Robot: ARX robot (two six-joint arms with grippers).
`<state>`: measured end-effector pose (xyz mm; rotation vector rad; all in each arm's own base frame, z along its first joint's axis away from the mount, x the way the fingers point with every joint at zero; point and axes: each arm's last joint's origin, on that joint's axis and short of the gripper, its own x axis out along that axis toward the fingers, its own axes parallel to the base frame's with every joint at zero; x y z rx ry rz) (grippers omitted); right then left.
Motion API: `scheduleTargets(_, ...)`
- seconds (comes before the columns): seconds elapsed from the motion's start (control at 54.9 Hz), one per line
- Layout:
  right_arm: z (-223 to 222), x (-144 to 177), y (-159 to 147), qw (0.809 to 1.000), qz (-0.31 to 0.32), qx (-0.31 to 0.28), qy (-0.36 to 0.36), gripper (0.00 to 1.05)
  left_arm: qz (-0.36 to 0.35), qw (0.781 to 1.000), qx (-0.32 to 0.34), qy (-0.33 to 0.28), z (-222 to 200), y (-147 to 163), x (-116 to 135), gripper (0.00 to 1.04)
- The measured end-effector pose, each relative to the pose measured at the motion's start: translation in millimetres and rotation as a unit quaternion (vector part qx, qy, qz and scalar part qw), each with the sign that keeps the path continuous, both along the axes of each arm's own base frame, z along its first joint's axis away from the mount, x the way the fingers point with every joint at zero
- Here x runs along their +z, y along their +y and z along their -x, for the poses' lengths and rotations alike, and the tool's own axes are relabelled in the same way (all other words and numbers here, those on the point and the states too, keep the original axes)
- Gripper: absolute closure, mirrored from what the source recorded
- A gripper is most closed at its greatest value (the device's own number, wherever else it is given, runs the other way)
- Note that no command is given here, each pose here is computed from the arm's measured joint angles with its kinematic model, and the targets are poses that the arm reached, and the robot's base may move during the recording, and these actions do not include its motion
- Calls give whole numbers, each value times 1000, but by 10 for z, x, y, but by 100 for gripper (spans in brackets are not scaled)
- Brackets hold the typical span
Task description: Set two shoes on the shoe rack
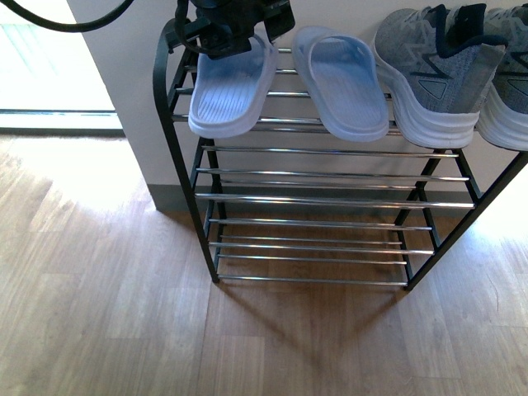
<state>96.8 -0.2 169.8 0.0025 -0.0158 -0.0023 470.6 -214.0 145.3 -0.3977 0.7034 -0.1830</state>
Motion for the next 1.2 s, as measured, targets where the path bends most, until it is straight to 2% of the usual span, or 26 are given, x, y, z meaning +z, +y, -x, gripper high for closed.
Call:
scheduleTargets(0.219,0,0,0,1000,0,0,0,9,2,1000,3,-22,156,9,114,36)
scheduleTargets(0.346,0,0,0,1000,0,0,0,9,2,997,6,-73,465,3,453,8)
scheduleTargets(0.529,0,0,0,1000,0,0,0,9,-12,991,24,-129,881,132,775,9)
scheduleTargets(0.766,0,0,0,1000,0,0,0,9,-51,976,68,-202,1605,597,1073,9)
scheduleTargets(0.838,0,0,0,1000,0,0,0,9,-73,970,87,-215,1888,814,1077,9)
scheduleTargets(1.021,0,0,0,1000,0,0,0,9,-150,948,175,-220,2644,1519,907,9)
scheduleTargets(1.13,0,0,0,1000,0,0,0,9,-152,940,205,-224,2921,1763,869,9)
scheduleTargets(1.203,0,0,0,1000,0,0,0,9,-147,937,207,-238,2996,1812,876,10)
